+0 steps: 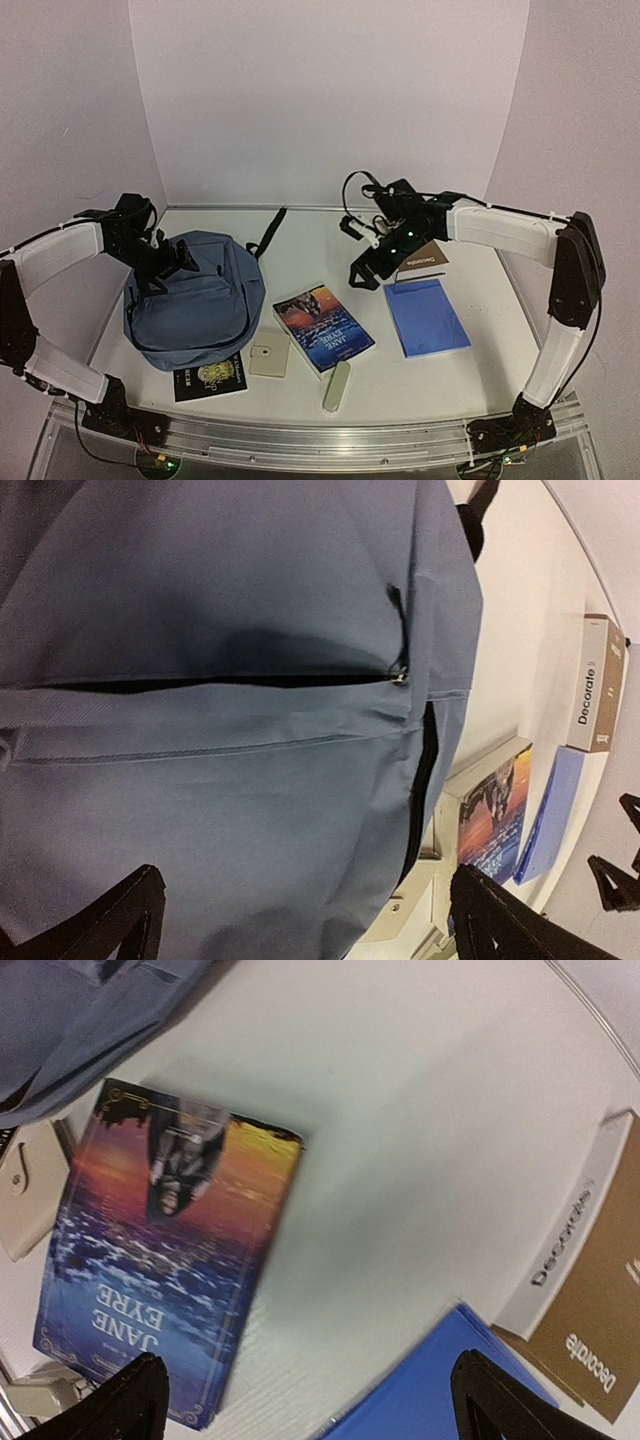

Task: Pack the student bag
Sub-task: Move the book to the center of the board.

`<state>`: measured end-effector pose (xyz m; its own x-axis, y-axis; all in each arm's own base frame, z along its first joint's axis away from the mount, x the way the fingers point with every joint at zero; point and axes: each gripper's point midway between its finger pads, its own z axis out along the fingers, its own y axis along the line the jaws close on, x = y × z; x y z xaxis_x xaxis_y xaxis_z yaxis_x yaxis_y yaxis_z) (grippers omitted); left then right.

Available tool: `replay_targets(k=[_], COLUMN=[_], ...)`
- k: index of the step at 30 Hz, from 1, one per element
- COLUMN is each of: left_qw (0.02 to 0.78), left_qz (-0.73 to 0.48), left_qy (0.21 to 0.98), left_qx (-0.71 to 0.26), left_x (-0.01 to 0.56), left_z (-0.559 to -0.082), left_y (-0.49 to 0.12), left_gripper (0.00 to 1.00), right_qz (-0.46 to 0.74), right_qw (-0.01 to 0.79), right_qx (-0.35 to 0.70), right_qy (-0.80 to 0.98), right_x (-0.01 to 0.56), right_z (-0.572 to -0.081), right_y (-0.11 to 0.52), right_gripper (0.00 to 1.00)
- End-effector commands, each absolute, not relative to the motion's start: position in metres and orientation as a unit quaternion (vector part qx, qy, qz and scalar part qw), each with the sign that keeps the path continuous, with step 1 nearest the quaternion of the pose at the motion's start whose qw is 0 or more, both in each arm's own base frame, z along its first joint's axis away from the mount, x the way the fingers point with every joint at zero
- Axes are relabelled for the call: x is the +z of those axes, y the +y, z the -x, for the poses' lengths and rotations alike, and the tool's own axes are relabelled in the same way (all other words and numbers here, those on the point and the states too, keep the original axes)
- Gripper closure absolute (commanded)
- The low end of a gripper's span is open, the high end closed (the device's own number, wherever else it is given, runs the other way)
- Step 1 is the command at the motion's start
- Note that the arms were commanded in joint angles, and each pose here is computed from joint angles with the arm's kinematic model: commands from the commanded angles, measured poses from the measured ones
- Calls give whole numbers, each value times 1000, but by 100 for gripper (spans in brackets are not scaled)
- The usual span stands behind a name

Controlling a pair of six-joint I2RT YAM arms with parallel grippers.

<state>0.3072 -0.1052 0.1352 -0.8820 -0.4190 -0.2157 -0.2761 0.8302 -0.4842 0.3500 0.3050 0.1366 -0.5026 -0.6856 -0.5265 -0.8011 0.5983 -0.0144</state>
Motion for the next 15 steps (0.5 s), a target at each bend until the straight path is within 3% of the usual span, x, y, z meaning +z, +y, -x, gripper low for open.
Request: replay_targets(k=[1,9,15], left_qw=[153,138,113], left_qz=[234,356,405], left_qy=[945,923,907], left_qx=[-168,-52,-18], left_x=[134,119,96], left_z=[-275,-243,-242], left_y=[-80,-33,-18], left_gripper=[0,0,0], right_qz=[484,529,548], right_qw=[264,290,306], right_qx=[119,71,12], right_qy=[826,795,778], right_x=[145,123,87], right_z=[-336,-334,-338], right_y=[355,446,487], right_gripper=[2,2,2])
